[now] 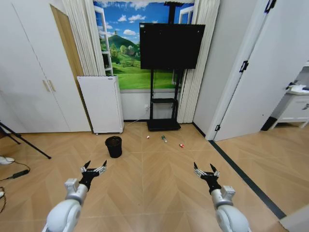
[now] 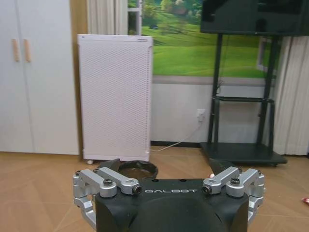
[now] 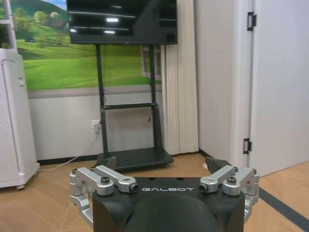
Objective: Pick up the trash bin and place the garbage on the floor into it.
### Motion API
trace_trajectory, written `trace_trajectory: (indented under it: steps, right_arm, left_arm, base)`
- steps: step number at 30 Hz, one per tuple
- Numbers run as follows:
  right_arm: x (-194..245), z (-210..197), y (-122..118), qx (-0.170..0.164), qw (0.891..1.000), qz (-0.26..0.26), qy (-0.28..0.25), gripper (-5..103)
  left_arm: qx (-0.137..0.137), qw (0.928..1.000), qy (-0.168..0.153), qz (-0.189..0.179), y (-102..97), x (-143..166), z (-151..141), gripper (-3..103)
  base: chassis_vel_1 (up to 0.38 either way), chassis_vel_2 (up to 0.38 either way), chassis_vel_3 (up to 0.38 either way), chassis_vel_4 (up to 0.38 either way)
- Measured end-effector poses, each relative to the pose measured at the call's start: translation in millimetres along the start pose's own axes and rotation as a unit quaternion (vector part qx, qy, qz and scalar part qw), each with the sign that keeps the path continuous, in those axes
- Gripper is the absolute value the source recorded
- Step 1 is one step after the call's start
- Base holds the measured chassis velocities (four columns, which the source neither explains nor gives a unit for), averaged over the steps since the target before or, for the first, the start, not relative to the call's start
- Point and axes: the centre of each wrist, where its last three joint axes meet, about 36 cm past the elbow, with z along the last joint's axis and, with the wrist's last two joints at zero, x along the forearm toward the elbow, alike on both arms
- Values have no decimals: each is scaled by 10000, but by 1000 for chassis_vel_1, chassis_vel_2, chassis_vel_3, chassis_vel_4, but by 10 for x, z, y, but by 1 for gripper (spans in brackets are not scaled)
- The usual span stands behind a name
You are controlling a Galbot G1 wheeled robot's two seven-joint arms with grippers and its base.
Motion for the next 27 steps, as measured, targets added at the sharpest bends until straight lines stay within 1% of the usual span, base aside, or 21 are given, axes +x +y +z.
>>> trace_trajectory:
  steps: [2,4,6,7,9,10,12,13,14,15,16,17,18,20,21,23,24,27]
  right_arm:
    - [221,-97,32,44,9997,228,39,100]
    - [296,-135,44,61,9995,313,51,100]
    - [567,-286,72,152,9978,631,108,100]
    - [567,-286,72,152,9978,631,108,100]
    - [647,-282,138,-25,9983,565,99,100]
    - [647,-282,138,-25,9983,565,99,100]
    - [667,-316,176,-188,9987,448,118,100]
    - [667,-316,176,-188,9987,448,118,100]
    - [666,-343,184,-269,9989,349,138,100]
    - [658,-369,181,-307,9991,261,148,100]
    - [658,-369,181,-307,9991,261,148,100]
    - [610,-420,162,-354,9993,76,113,100]
    - [610,-420,162,-354,9993,76,113,100]
    - [442,-477,99,-365,9992,-161,-13,100]
    - [442,-477,99,-365,9992,-161,-13,100]
    - [190,-493,19,-362,9990,-208,-142,100]
    - [190,-493,19,-362,9990,-208,-142,100]
    - [-68,-472,-71,-318,9992,-146,-214,100]
  left_arm:
    - [-14,9997,4,-254,-74,229,-35,100]
    - [-4,9996,-9,-271,-81,265,-38,100]
    - [24,9998,-37,-206,-88,321,-35,100]
    - [24,9998,-37,-206,-88,321,-35,100]
    - [6,9998,-43,-191,-71,319,-33,100]
    - [6,9998,-43,-191,-71,319,-33,100]
    - [9,9998,-33,-174,-24,292,-22,100]
    - [9,9998,-33,-174,-24,292,-22,100]
    - [15,9999,-34,-151,12,276,-27,100]
    - [26,9999,-31,-104,55,258,-43,100]
    - [26,9999,-31,-104,55,258,-43,100]
    - [34,10000,-16,-32,127,214,-74,100]
    - [34,10000,-16,-32,127,214,-74,100]
    - [16,10000,-17,64,276,99,-136,100]
    - [16,10000,-17,64,276,99,-136,100]
    - [3,9999,-23,145,427,-40,-248,100]
    - [3,9999,-23,145,427,-40,-248,100]
    - [-11,9996,-30,269,563,-196,-378,100]
  base:
    - [0,0,0,0]
    - [0,0,0,0]
    - [0,0,0,0]
    - [0,0,0,0]
    - [0,0,0,0]
    - [0,0,0,0]
    - [0,0,0,0]
    - [0,0,0,0]
    - [0,0,0,0]
    - [0,0,0,0]
    - [0,0,0,0]
    - [0,0,0,0]
    - [0,0,0,0]
    - [0,0,0,0]
    - [0,0,0,0]
    - [0,0,0,0]
    - [0,0,0,0]
    - [0,0,0,0]
